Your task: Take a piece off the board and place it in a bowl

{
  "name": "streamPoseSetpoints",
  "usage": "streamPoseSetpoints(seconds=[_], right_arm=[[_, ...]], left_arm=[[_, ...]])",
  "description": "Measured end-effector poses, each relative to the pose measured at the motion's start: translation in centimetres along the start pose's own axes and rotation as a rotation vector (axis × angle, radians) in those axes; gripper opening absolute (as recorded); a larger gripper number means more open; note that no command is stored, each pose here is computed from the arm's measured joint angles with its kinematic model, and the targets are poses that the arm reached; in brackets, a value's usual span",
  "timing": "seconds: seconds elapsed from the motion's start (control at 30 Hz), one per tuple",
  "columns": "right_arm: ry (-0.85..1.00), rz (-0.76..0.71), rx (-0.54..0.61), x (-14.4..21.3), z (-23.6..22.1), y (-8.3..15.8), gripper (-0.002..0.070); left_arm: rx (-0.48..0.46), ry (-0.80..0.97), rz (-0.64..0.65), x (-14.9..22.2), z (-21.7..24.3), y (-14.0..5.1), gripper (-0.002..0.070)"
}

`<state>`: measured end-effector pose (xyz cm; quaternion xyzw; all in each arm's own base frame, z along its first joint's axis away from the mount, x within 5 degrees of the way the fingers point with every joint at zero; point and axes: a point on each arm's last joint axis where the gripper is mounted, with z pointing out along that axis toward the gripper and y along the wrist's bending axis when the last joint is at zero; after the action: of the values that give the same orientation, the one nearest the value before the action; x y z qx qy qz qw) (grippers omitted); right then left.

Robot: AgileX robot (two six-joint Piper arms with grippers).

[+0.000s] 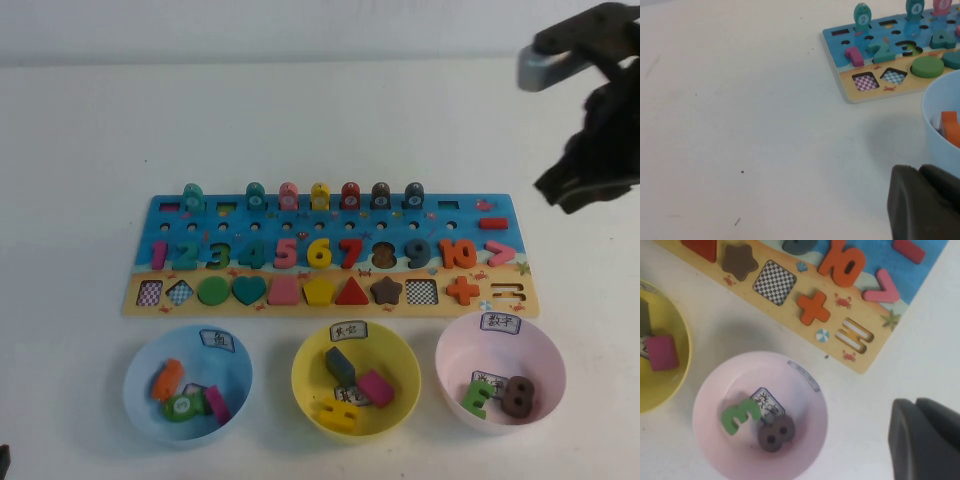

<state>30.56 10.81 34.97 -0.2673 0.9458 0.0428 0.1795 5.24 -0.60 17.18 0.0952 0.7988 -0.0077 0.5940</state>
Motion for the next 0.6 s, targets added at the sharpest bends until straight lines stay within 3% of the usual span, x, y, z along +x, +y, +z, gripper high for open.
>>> streamPoseSetpoints(seconds=[0.27, 0.6], right_arm=[[0.076, -0.151, -0.014, -5.1, 6.2, 2.8, -0.0017], [0.154, -0.61, -0.093, -6.7, 12.0, 7.9, -0.0004]], left_arm=[[0.0, 0.0, 0.0, 0.0, 0.0, 0.0, -0.0004], [0.0, 0.0, 0.0, 0.0, 0.0, 0.0, -0.0004]])
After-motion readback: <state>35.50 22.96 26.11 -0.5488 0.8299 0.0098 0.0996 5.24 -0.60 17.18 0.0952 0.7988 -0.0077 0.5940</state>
